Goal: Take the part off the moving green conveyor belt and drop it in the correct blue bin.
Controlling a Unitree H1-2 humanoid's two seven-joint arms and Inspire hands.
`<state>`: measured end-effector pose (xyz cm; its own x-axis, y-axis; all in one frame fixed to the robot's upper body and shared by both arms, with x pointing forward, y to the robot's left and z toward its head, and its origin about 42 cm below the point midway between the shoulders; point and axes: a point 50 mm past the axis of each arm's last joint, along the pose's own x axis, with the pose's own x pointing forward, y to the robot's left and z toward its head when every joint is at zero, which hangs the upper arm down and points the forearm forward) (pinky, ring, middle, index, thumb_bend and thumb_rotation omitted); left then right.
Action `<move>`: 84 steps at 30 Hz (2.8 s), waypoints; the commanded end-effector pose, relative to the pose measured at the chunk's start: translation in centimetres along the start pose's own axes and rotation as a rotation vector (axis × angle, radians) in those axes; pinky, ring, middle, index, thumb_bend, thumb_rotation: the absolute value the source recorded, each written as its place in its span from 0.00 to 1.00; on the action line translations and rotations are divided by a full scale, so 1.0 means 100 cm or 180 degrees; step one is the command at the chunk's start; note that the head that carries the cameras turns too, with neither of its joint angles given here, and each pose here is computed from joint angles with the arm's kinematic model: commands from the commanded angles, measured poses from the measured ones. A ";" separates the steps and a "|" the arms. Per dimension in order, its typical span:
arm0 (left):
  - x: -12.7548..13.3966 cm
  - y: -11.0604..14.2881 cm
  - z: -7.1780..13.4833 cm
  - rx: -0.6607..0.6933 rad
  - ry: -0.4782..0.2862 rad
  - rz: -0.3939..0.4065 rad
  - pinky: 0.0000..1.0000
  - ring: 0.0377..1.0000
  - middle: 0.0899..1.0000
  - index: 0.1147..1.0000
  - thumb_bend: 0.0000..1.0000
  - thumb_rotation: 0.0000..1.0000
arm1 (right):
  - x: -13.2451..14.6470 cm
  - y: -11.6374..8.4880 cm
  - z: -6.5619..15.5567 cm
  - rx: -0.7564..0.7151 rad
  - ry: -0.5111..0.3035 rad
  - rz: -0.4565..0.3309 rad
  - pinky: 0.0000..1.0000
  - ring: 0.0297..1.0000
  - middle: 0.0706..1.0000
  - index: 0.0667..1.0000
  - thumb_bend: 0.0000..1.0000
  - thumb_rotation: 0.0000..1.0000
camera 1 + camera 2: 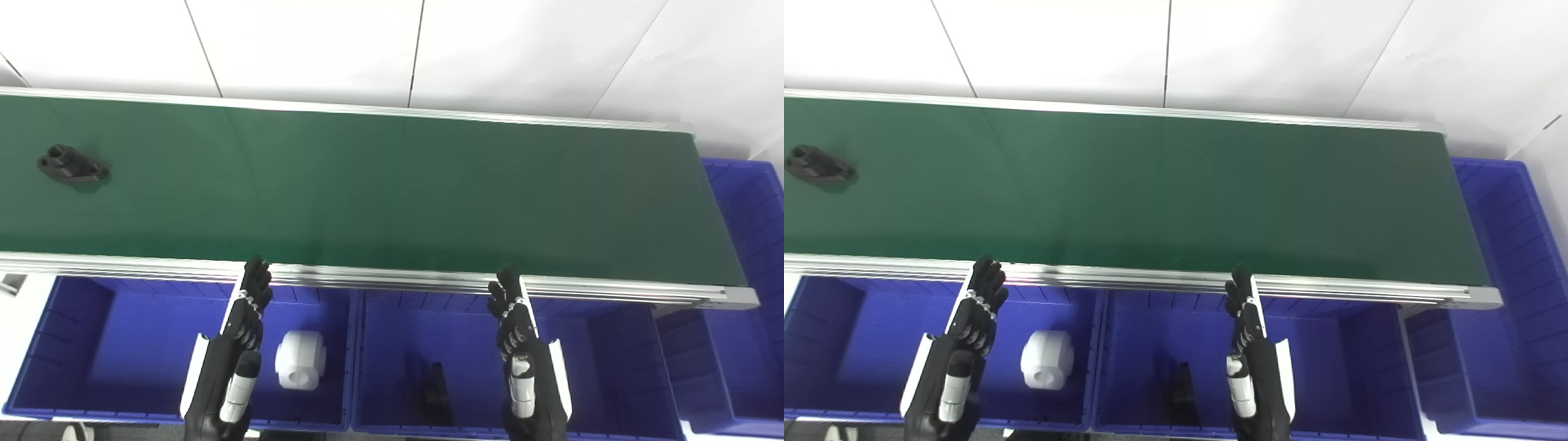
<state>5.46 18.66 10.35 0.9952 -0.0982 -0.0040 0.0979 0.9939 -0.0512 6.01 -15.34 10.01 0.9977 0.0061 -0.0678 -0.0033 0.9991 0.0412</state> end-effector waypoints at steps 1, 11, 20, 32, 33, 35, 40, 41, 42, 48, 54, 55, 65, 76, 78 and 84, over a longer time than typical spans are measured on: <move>0.002 0.000 0.008 0.0010 -0.0206 0.0024 1.00 1.00 1.00 1.00 0.78 0.93 | 0.001 0.003 0.007 0.0027 -0.0128 0.0000 0.98 0.97 0.99 0.99 0.93 1.00; 0.002 -0.001 0.006 0.0015 -0.0209 0.0016 1.00 1.00 1.00 1.00 0.78 0.93 | 0.002 0.002 0.007 0.0024 -0.0115 0.0009 0.98 0.98 0.99 0.99 0.94 1.00; 0.002 -0.002 0.005 0.0026 -0.0232 0.0013 1.00 1.00 1.00 1.00 0.77 0.91 | 0.002 0.001 0.007 0.0022 -0.0096 0.0020 0.99 0.98 0.99 1.00 0.94 1.00; 0.002 -0.002 0.005 0.0027 -0.0231 0.0019 1.00 1.00 1.00 1.00 0.77 0.92 | 0.002 0.001 0.007 0.0046 -0.0110 0.0037 0.99 0.98 0.99 1.00 0.93 1.00; 0.002 -0.002 0.005 0.0020 -0.0235 0.0023 1.00 1.00 1.00 1.00 0.76 0.92 | 0.002 0.000 0.007 0.0046 -0.0112 0.0038 1.00 0.98 0.99 1.00 0.93 1.00; 0.001 -0.002 0.004 -0.0002 -0.0239 0.0027 1.00 1.00 1.00 1.00 0.76 0.91 | 0.002 0.000 0.007 0.0037 -0.0113 0.0038 0.99 0.98 0.99 0.99 0.94 1.00; 0.000 -0.002 0.004 0.0024 -0.0237 0.0014 1.00 1.00 1.00 1.00 0.76 0.92 | 0.001 0.001 0.007 0.0059 -0.0114 0.0034 1.00 0.98 0.99 0.99 0.93 1.00; 0.000 -0.002 0.004 0.0023 -0.0234 0.0014 1.00 1.00 1.00 1.00 0.76 0.91 | 0.001 0.001 0.007 0.0061 -0.0111 0.0032 1.00 0.98 0.99 0.99 0.93 1.00; -0.001 -0.002 0.004 0.0019 -0.0224 0.0014 1.00 1.00 1.00 1.00 0.76 0.91 | 0.001 0.001 0.007 0.0064 -0.0110 0.0030 0.99 0.98 0.99 0.99 0.93 1.00; -0.001 -0.004 0.004 0.0047 -0.0228 0.0021 1.00 1.00 1.00 1.00 0.76 0.92 | 0.000 -0.001 0.007 0.0051 -0.0100 0.0032 0.99 0.98 0.99 0.99 0.93 1.00; -0.002 -0.005 0.004 0.0033 -0.0226 0.0040 1.00 1.00 1.00 1.00 0.77 0.92 | -0.001 -0.003 0.006 0.0050 -0.0094 0.0037 0.99 0.98 0.99 1.00 0.93 1.00; -0.002 -0.006 0.004 0.0031 -0.0222 0.0039 1.00 1.00 1.00 1.00 0.77 0.92 | -0.002 -0.003 0.006 0.0052 -0.0094 0.0038 1.00 0.98 0.99 1.00 0.93 1.00; -0.006 -0.016 -0.004 0.0103 -0.0186 0.0024 1.00 1.00 1.00 1.00 0.83 0.91 | -0.008 -0.015 -0.004 0.0038 -0.0104 0.0021 1.00 0.98 0.99 0.99 0.92 0.99; -0.003 -0.043 -0.018 0.0189 -0.0141 0.0057 1.00 1.00 1.00 1.00 0.86 0.91 | -0.010 -0.044 -0.019 0.0077 -0.0115 0.0006 1.00 1.00 1.00 1.00 0.91 1.00; -0.002 -0.048 -0.020 0.0138 -0.0122 0.0076 1.00 1.00 1.00 1.00 0.86 0.90 | -0.011 -0.049 -0.022 0.0078 -0.0104 0.0017 1.00 1.00 1.00 1.00 0.91 1.00; -0.001 -0.058 -0.028 0.0060 -0.0069 0.0094 1.00 1.00 1.00 1.00 0.88 0.89 | -0.011 -0.057 -0.030 0.0139 -0.0065 0.0027 1.00 1.00 1.00 1.00 0.87 1.00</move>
<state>4.63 13.71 7.31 0.9967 -0.0742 -0.0333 0.0737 0.9972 -0.0147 4.57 -20.82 6.21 0.9930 0.0130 -0.1176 -0.0042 0.9971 0.0754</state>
